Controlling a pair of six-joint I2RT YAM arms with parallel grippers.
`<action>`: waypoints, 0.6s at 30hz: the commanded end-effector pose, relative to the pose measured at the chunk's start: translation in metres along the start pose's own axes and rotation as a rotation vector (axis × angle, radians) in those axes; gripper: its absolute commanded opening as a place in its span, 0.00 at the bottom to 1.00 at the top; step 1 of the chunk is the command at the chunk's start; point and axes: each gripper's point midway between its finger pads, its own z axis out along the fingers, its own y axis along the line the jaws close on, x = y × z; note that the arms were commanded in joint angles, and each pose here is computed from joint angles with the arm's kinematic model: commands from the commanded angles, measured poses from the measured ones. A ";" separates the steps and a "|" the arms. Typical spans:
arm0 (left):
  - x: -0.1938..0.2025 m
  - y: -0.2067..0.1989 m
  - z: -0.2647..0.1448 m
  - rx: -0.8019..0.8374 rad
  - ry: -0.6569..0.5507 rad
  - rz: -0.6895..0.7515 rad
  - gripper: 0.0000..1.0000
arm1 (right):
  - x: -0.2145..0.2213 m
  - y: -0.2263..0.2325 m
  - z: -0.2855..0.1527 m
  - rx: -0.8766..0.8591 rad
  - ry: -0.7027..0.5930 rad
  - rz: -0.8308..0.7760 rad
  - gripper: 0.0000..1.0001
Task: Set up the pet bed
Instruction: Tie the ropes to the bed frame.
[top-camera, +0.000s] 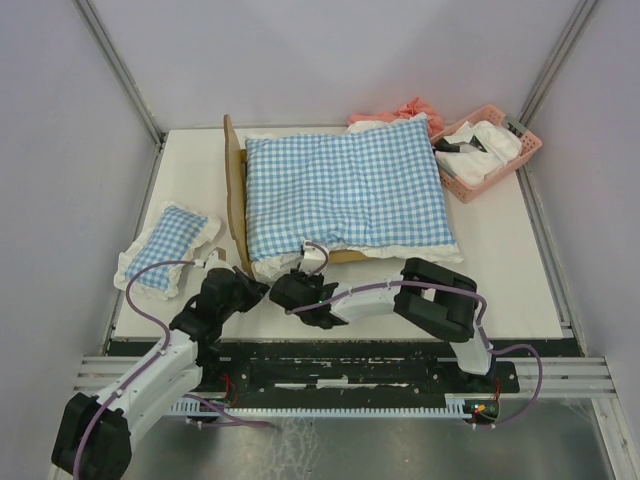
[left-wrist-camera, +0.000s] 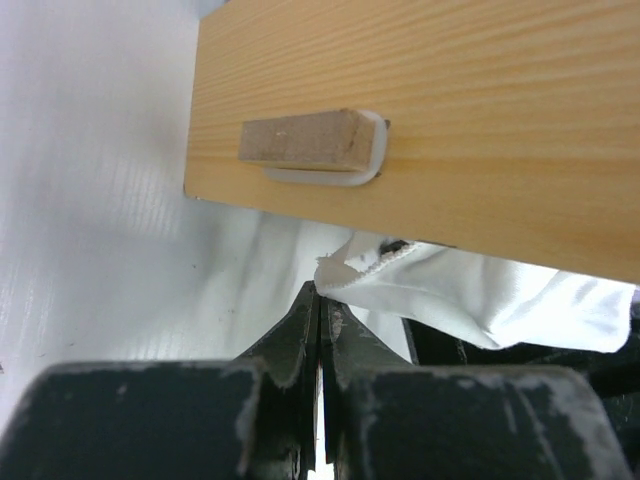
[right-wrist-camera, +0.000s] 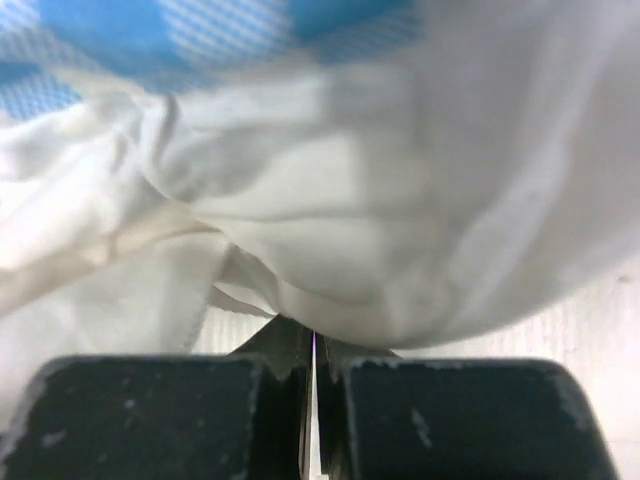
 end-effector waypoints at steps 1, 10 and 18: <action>-0.010 -0.005 0.000 0.000 -0.030 0.038 0.03 | -0.022 0.017 -0.007 -0.253 -0.151 -0.250 0.02; 0.000 -0.002 0.001 0.006 0.011 0.033 0.03 | -0.043 0.051 -0.030 -0.564 -0.387 -0.550 0.02; 0.019 -0.001 -0.006 0.047 0.085 0.011 0.03 | -0.065 0.047 -0.041 -0.560 -0.544 -0.811 0.02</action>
